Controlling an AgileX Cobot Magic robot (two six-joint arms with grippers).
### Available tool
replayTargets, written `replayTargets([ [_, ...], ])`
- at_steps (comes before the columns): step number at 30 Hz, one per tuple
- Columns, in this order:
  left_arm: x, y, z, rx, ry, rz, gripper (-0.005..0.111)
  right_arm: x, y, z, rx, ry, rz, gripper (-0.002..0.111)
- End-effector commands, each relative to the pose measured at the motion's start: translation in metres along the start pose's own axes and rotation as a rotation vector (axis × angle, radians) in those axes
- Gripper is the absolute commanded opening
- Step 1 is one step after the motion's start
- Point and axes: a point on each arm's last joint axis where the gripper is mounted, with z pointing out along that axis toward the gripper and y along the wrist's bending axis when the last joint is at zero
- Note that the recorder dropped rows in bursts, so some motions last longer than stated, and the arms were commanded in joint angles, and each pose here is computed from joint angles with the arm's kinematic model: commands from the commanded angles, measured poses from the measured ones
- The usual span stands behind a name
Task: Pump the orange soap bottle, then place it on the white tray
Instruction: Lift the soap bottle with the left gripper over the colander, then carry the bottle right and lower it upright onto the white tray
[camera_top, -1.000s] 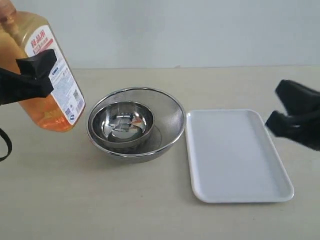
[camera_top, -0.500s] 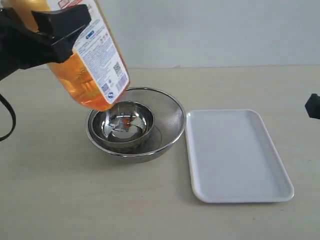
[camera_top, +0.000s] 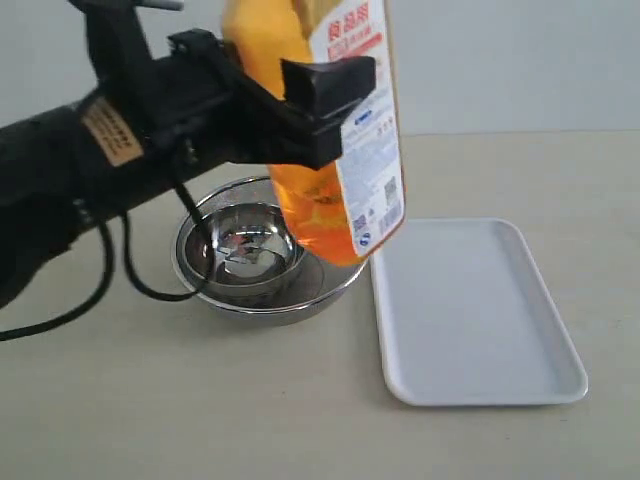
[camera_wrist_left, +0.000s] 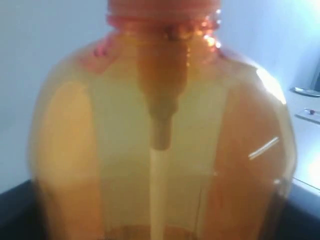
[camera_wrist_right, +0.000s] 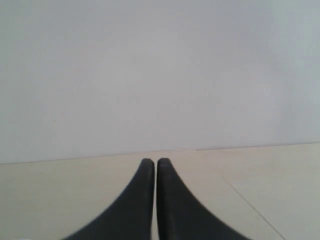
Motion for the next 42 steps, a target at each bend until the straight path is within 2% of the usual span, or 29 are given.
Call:
replayTargets([
  [1,-0.006,-0.017,0.032,0.066,-0.106,-0.018,0.005,-0.001,-0.012,0.005,0.091,-0.006,0.003,0.000],
  [9,0.025,-0.020,0.099,0.045,-0.075,-0.064,0.005,0.001,-0.016,0.006,0.126,0.012,0.018,0.000],
  [13,0.042,-0.041,0.123,0.071,-0.070,0.006,0.005,0.001,-0.016,0.006,0.126,0.011,0.022,0.000],
  [16,0.054,-0.048,0.134,0.060,-0.060,0.046,0.005,0.001,-0.016,0.006,0.126,0.010,0.047,0.000],
  [23,0.086,-0.043,0.143,0.011,-0.064,0.027,0.005,0.001,-0.016,0.006,0.126,0.009,0.063,0.000],
  [29,0.106,-0.039,0.146,-0.027,-0.045,0.054,0.005,0.001,-0.016,0.006,0.126,0.009,0.066,0.000],
  [42,0.114,-0.044,0.146,-0.019,-0.063,0.062,0.005,0.001,-0.016,0.006,0.126,0.008,0.081,0.000],
])
